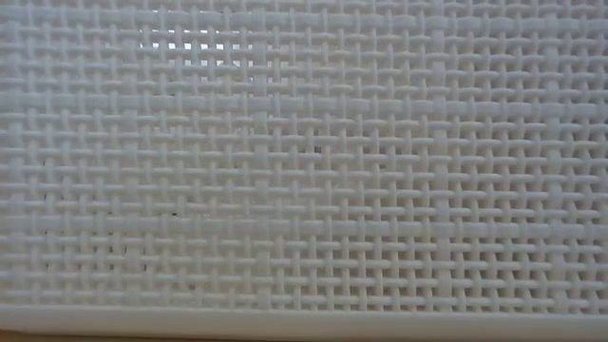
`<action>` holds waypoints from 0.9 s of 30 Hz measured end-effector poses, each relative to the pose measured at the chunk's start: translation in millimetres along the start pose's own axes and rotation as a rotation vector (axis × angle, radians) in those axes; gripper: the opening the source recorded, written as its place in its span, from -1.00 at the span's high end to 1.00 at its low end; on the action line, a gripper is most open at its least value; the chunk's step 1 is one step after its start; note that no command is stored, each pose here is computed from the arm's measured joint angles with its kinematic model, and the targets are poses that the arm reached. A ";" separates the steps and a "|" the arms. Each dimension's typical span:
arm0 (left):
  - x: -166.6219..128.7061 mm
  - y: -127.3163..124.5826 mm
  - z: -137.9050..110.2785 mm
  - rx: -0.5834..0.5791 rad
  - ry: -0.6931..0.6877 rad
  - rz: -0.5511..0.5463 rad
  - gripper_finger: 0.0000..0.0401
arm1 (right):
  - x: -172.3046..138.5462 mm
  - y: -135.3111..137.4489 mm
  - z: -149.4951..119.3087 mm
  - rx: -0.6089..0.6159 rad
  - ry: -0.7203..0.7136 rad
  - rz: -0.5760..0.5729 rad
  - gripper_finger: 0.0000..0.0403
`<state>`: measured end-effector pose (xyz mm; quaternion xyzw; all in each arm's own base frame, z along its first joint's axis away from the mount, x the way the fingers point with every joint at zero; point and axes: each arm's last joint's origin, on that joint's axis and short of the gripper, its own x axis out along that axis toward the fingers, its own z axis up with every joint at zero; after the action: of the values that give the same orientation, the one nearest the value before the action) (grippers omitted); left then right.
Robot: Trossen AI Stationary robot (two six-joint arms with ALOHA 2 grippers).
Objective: Sort clothes
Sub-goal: Put the green shirt into the white laundry organizer
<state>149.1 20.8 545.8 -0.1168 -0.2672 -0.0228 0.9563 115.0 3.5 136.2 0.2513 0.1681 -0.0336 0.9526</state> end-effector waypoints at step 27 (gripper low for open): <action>6.6 -136.4 -70.1 -0.450 0.479 -0.814 1.00 | 0.0 0.0 0.0 0.000 0.000 0.000 1.00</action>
<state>175.7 -128.2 519.9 -0.1976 -0.0534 -0.4756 0.8555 115.0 3.5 136.2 0.2513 0.1683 -0.0336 0.9526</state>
